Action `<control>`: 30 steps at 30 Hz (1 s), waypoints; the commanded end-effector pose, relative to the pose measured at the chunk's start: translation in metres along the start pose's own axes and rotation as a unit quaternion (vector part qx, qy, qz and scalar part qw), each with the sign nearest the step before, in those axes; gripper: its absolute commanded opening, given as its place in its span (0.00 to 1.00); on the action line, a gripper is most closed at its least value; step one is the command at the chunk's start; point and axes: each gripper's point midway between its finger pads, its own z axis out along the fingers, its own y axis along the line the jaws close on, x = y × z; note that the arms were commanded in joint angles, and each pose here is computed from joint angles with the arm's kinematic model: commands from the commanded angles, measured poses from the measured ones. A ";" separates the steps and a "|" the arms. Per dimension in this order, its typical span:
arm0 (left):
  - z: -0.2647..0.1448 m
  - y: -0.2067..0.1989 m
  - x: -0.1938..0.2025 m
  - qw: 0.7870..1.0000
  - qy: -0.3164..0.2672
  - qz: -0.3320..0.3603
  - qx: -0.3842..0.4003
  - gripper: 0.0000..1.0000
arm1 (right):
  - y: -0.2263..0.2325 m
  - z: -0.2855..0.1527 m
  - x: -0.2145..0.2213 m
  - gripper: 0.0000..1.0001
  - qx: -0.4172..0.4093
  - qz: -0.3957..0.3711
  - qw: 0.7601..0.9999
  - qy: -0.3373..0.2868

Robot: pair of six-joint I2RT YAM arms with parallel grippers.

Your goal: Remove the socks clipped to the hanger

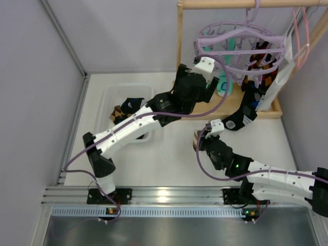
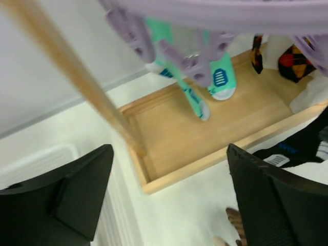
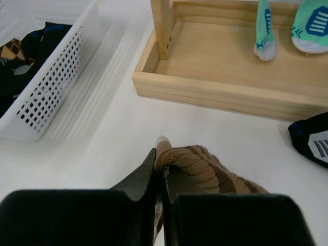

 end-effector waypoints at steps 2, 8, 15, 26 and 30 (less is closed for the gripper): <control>-0.070 0.084 -0.013 0.990 -0.034 -0.078 -0.113 0.98 | 0.024 -0.002 -0.018 0.00 -0.088 -0.022 0.996 0.011; -0.158 0.179 0.044 0.964 -0.022 -0.132 -0.230 0.99 | 0.071 0.011 -0.043 0.00 -0.209 -0.059 0.976 0.031; -0.221 0.220 0.084 0.956 0.016 -0.170 -0.237 0.99 | 0.164 0.040 -0.082 0.00 -0.354 -0.097 0.929 0.039; -0.274 0.265 0.113 0.953 -0.013 -0.172 -0.248 0.99 | 0.296 0.158 -0.076 0.22 -0.431 -0.106 0.892 0.089; -0.271 0.269 0.134 0.949 -0.007 -0.160 -0.272 0.99 | 0.292 0.183 -0.079 0.79 -0.386 -0.105 0.912 0.093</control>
